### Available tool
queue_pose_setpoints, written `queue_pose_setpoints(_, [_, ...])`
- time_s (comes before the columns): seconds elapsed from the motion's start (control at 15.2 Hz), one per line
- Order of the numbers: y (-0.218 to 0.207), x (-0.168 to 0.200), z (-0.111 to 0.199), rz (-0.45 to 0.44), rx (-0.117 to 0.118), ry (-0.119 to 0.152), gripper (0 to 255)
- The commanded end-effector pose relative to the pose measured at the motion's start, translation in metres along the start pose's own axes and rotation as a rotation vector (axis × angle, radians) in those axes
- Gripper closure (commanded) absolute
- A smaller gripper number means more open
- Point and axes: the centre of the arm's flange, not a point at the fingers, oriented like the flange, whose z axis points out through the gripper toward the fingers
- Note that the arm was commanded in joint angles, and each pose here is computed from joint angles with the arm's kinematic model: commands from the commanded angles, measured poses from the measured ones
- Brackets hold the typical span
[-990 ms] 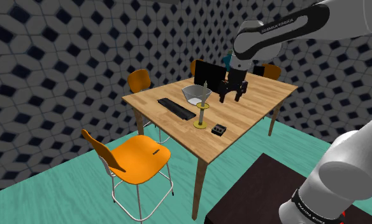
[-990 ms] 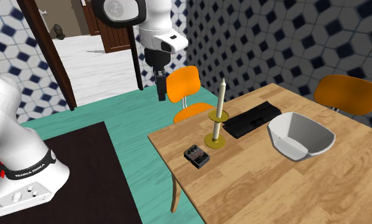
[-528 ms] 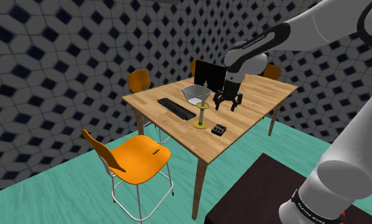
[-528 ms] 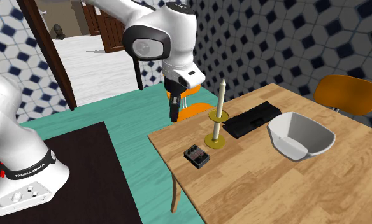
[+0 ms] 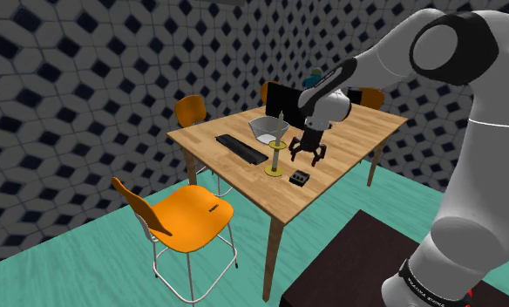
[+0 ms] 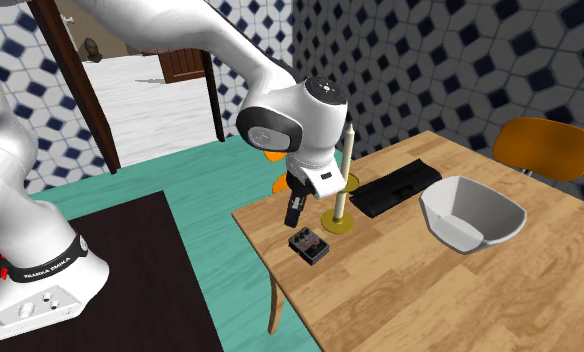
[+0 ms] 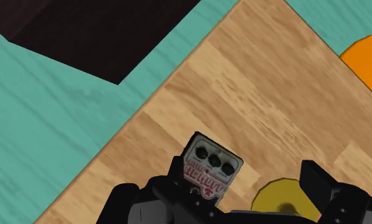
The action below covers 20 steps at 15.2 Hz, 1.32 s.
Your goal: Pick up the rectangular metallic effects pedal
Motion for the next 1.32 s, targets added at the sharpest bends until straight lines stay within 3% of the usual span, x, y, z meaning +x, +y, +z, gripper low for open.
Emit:
queue_pose_setpoints(0.0, [0.012, 0.014, 0.020, 0.065, 0.019, -0.014, 0])
queue_pose_setpoints(0.13, [0.023, 0.029, 0.041, 0.127, 0.036, -0.028, 0])
queue_pose_setpoints(0.79, [0.030, 0.037, 0.080, 0.127, 0.036, -0.028, 0])
queue_pose_setpoints(0.86, [0.030, 0.036, 0.080, 0.127, 0.036, -0.028, 255])
queue_pose_setpoints(1.25, [0.030, 0.036, 0.081, 0.127, 0.036, -0.028, 255])
